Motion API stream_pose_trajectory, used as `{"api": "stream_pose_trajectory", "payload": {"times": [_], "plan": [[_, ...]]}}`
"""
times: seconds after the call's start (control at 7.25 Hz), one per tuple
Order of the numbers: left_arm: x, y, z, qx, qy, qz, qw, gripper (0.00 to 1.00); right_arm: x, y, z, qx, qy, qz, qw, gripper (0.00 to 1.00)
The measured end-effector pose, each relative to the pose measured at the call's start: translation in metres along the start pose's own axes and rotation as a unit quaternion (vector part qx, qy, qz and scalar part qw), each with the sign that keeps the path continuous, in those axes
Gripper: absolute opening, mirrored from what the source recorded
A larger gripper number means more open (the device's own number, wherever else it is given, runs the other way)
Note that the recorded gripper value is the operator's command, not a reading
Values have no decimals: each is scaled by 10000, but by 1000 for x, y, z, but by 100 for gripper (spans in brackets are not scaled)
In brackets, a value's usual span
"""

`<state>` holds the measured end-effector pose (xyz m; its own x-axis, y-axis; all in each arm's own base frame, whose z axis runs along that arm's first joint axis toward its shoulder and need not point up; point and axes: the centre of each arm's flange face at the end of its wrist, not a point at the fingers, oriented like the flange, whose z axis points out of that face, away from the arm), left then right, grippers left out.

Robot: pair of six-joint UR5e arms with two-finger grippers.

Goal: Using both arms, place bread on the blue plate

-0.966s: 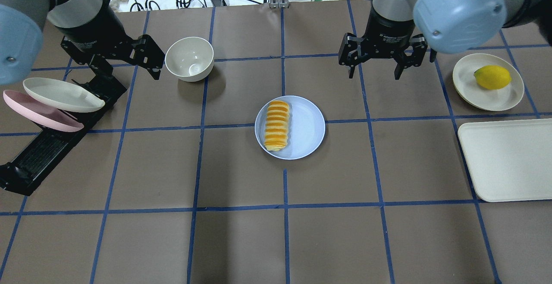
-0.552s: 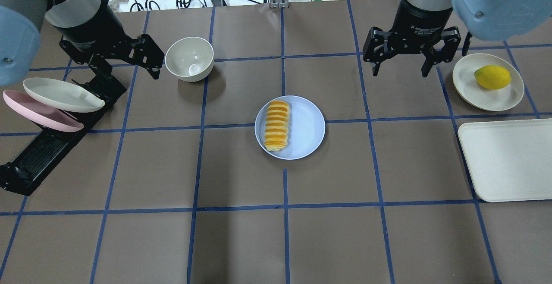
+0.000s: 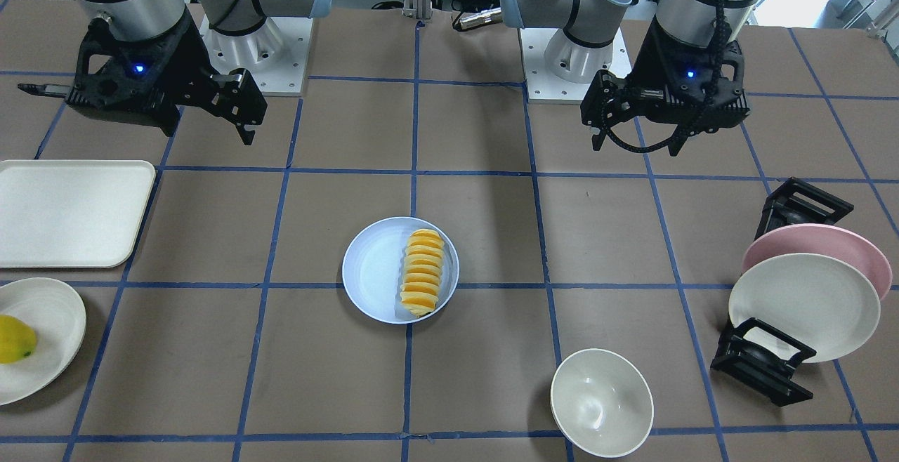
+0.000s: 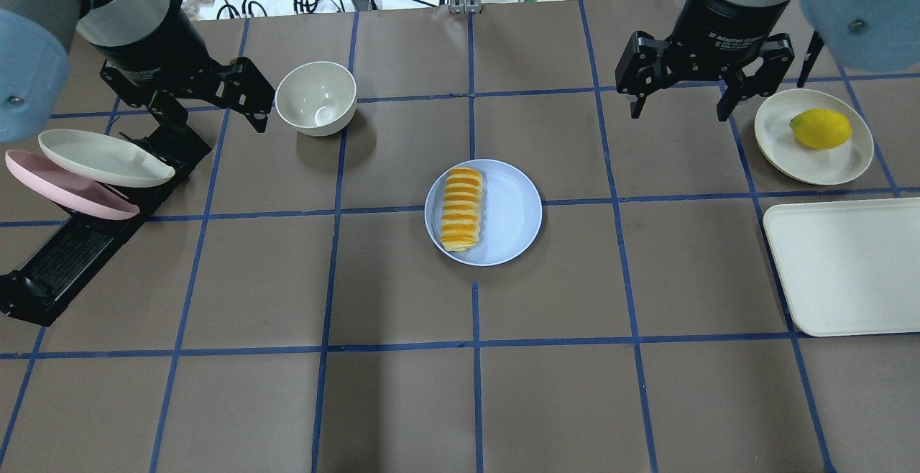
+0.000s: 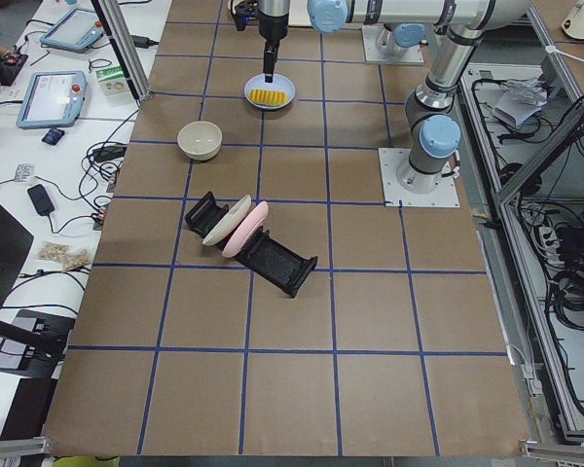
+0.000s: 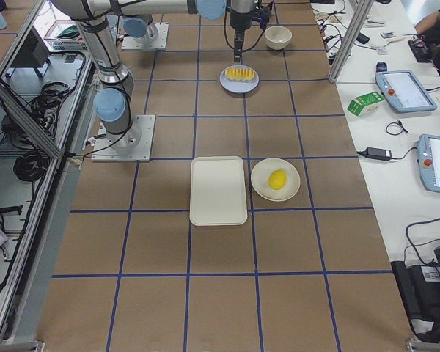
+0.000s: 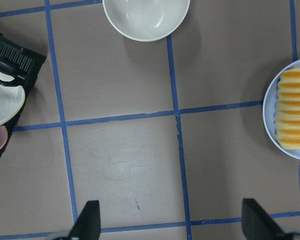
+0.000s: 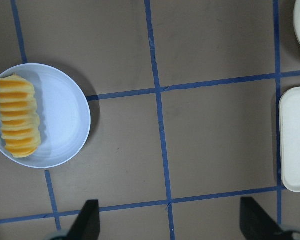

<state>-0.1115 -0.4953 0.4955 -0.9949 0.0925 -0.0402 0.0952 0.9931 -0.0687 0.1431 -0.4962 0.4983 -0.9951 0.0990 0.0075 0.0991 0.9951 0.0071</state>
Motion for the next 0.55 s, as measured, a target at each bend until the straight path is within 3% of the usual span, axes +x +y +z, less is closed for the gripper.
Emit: {"api": "stream_pose_trajectory", "payload": {"times": [0.55], "plan": [[0, 1, -2, 16, -34, -135, 9999, 100, -2, 2, -2, 16, -85, -30, 10000, 100]]}}
